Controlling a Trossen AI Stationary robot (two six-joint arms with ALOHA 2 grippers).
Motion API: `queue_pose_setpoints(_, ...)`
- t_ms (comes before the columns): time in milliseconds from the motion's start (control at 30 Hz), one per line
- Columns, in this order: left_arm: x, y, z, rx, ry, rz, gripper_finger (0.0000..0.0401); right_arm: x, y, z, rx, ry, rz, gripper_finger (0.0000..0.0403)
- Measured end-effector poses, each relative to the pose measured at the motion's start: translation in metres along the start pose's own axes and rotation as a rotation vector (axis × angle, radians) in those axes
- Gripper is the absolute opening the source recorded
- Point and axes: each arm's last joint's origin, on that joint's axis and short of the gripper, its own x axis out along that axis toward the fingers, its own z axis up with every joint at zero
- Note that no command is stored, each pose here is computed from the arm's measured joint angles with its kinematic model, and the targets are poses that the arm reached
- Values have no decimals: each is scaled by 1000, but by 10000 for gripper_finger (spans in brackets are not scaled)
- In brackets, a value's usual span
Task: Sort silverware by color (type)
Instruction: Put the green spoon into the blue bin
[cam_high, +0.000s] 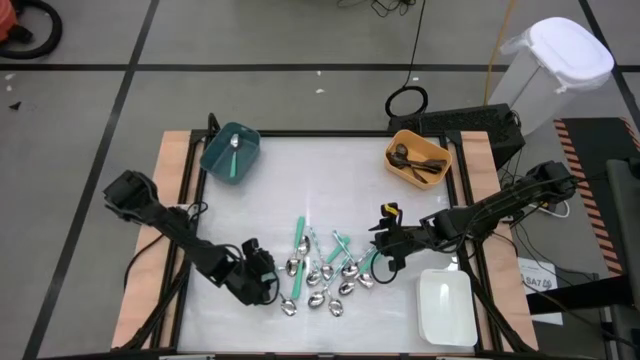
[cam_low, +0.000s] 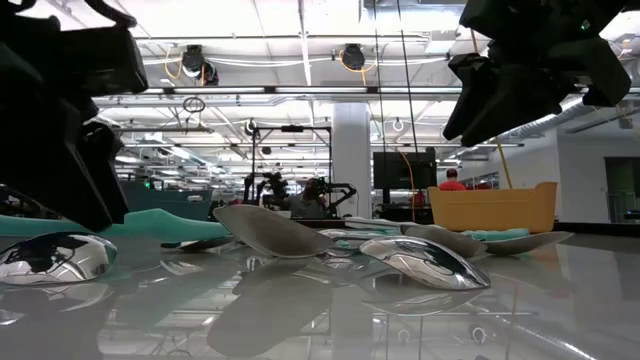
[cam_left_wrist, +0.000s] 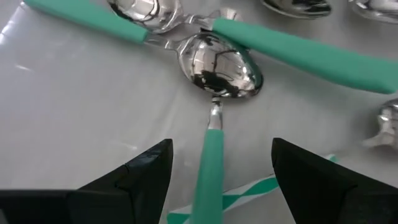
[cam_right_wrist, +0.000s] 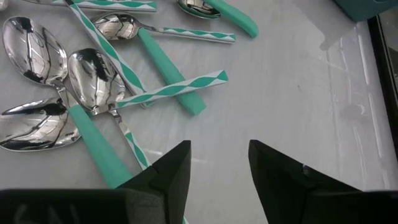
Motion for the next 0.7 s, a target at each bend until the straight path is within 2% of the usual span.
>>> queue_pose_setpoints(167,7,0,-4,-4,17,18,239,0,0,0,0,0,0,155)
queue_pose_setpoints(433,9,1,-5,-33,31,39,142,0,0,0,0,0,1,155)
queue_pose_setpoints(700,10,1,-5,-18,26,33,51,0,2,0,23,-4,79,155)
